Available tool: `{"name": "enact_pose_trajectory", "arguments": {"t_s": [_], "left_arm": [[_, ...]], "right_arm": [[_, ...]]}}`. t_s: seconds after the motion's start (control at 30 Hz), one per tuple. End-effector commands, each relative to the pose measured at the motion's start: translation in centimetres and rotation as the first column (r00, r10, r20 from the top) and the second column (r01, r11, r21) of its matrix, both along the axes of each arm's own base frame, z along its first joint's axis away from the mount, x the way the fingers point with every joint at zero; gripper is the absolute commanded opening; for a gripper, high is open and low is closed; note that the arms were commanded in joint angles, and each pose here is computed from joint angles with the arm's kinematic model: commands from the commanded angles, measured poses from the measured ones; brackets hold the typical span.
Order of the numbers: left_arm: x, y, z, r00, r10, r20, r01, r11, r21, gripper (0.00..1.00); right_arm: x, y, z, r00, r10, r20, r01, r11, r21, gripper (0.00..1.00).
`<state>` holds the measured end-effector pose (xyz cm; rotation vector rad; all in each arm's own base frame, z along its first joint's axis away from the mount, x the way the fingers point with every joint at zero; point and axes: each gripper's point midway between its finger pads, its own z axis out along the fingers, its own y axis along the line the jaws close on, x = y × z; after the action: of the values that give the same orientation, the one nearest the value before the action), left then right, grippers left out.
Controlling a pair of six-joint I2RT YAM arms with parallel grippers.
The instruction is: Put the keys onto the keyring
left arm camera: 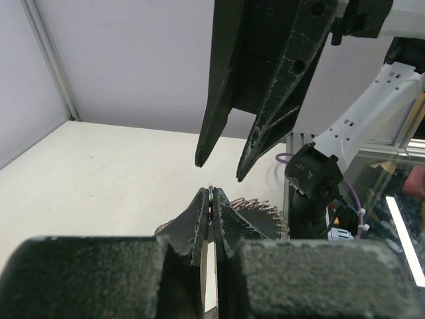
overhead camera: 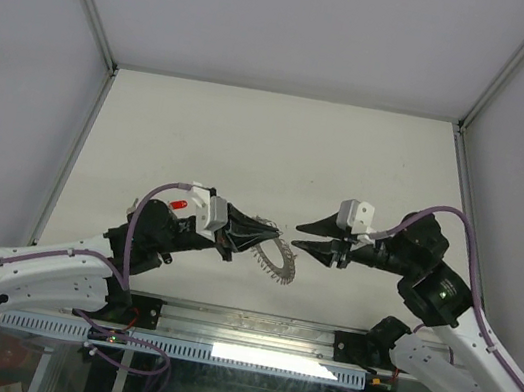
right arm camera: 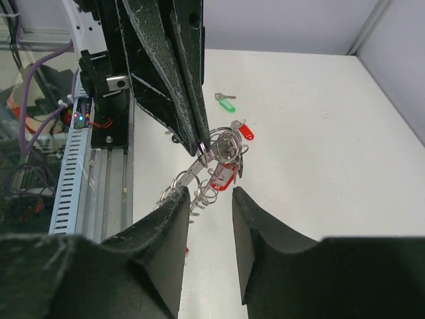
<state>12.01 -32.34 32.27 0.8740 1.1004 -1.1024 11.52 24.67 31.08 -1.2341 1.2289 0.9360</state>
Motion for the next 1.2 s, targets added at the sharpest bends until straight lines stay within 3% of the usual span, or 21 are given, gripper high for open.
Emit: {"name": "enact_pose_trajectory", "arguments": {"t_s": [0.0, 0.7, 1.17], "left_arm": [[-1.4, 0.5, 2.6, 0.995, -0.049, 0.090, 0.054, 0.997, -0.059, 0.00], [-2.4, -0.8, 2.4, 0.983, -0.137, 0.122, 0.138, 0.990, 0.004, 0.00], [-2.5, -0.9, 2.4, 0.981, -0.149, 0.122, 0.150, 0.989, 0.003, 0.00]], "right_arm": [[-0.7, 0.0, 2.0, 0.996, 0.056, 0.076, -0.056, 0.998, -0.005, 0.33], [-2.6, 1.0, -0.2, 0.980, 0.190, -0.055, -0.195, 0.976, -0.099, 0.31], [-2.1, 2.0, -0.8, 0.986, 0.161, -0.031, -0.164, 0.979, -0.123, 0.28]]}}
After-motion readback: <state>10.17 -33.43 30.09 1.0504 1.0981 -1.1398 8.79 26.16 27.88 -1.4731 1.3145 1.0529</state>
